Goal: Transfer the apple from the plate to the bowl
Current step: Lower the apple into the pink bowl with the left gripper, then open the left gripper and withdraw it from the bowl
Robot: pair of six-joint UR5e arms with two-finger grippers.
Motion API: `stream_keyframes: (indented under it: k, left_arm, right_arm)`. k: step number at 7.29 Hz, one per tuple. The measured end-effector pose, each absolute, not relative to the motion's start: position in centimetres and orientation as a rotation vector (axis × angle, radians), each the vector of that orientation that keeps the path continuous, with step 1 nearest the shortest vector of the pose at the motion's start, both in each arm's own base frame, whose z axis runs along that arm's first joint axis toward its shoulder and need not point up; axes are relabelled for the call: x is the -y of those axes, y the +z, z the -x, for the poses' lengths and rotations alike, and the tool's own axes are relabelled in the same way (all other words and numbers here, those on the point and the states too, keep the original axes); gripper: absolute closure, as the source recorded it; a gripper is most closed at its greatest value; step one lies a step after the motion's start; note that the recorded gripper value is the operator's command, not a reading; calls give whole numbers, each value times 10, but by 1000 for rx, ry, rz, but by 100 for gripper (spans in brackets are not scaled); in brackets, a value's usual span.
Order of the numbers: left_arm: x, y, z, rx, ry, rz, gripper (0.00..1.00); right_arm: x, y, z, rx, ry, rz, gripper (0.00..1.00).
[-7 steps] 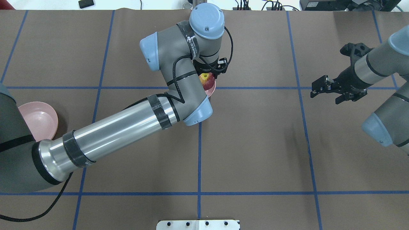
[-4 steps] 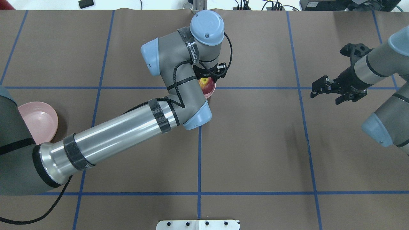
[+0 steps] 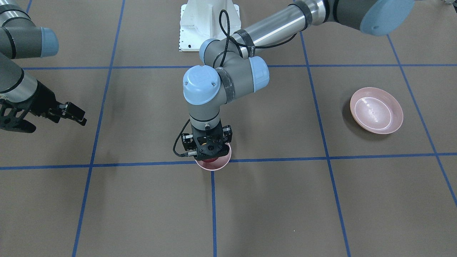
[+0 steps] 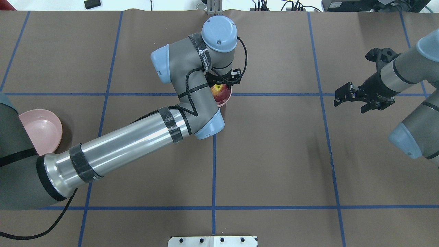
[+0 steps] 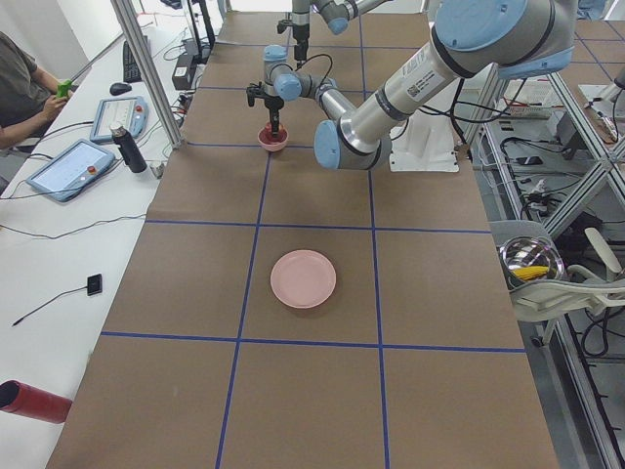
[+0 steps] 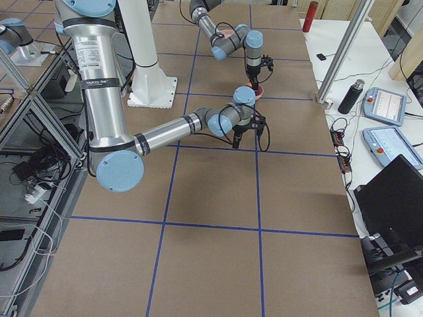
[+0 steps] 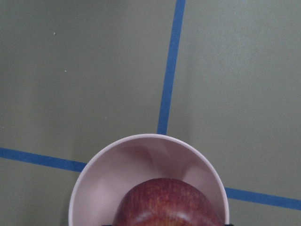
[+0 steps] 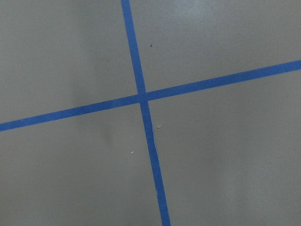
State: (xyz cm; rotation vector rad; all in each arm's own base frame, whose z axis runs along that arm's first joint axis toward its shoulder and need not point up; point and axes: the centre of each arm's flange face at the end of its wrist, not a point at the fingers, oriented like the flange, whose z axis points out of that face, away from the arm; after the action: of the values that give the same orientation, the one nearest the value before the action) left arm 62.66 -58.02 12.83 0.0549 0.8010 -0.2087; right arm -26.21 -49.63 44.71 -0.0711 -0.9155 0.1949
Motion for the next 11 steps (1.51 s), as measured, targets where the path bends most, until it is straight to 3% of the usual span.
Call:
stream_keyframes:
  k: [1, 2, 3, 4, 11]
  left_arm:
    - [581, 131, -627, -801, -208, -55, 76]
    - [581, 133, -628, -800, -208, -55, 52]
    - [582, 135, -628, -798, -206, -56, 15]
    - [582, 136, -627, -797, -205, -57, 3]
    - [563, 135, -586, -849, -206, -87, 3]
  right_arm:
    - [496, 447, 262, 916, 195, 71, 0]
    - [496, 446, 262, 917, 196, 70, 0]
    - [497, 446, 263, 917, 197, 70, 0]
    - [497, 445, 263, 917, 197, 70, 0]
    - [496, 447, 261, 915, 196, 71, 0]
